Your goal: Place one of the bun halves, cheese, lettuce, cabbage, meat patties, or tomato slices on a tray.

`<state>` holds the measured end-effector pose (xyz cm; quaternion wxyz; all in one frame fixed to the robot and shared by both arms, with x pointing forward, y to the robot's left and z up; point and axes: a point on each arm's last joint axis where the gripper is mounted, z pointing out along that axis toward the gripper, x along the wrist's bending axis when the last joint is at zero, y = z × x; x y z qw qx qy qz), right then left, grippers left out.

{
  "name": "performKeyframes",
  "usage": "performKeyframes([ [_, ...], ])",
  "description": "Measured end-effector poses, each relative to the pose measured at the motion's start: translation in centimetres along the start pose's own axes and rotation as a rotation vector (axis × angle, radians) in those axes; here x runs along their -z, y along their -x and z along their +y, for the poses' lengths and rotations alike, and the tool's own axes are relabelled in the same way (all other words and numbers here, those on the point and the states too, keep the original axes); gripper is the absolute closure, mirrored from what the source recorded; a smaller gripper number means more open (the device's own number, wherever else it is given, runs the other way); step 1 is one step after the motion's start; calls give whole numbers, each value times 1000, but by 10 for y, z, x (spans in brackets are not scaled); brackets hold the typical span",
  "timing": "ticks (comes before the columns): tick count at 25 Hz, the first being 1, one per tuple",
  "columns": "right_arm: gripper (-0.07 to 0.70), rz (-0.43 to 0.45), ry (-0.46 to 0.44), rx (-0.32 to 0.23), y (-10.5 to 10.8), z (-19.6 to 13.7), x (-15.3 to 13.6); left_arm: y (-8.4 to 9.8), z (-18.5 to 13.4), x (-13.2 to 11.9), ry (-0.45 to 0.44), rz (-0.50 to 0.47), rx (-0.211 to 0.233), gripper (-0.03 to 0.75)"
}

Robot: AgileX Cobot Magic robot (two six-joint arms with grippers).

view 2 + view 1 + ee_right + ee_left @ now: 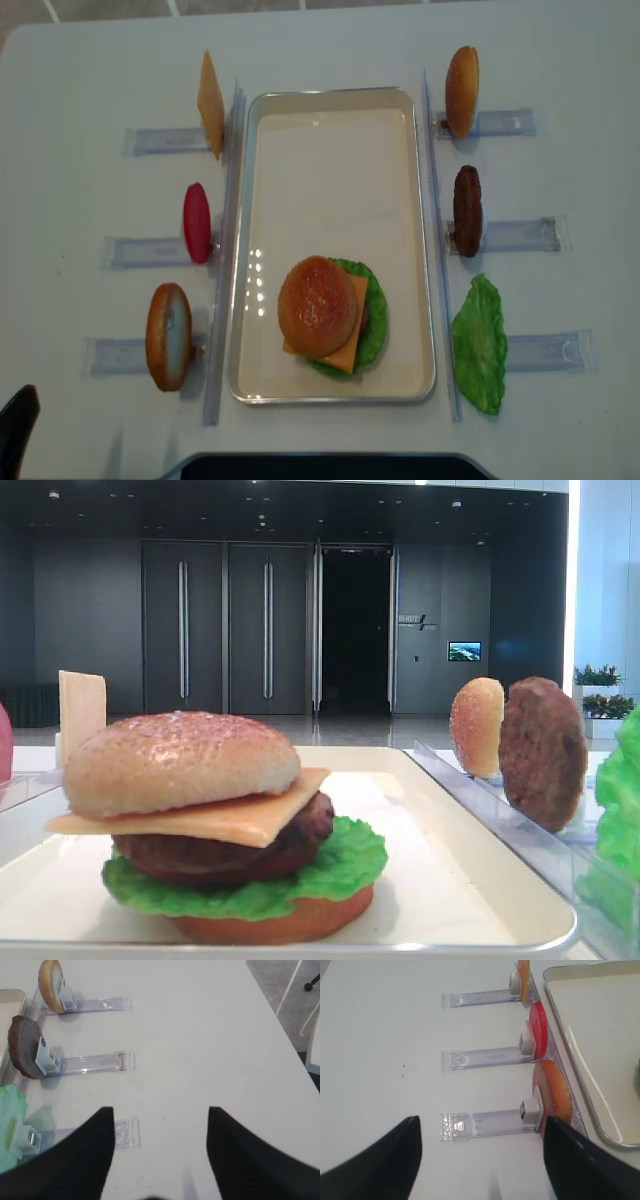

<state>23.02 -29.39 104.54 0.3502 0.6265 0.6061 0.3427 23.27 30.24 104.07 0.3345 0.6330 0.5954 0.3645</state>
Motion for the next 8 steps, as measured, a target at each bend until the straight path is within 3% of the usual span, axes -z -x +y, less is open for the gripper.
performKeyframes([
  [8, 213, 0, 0, 0, 0, 0, 0, 0, 0, 0, 0, 0, 0, 139],
])
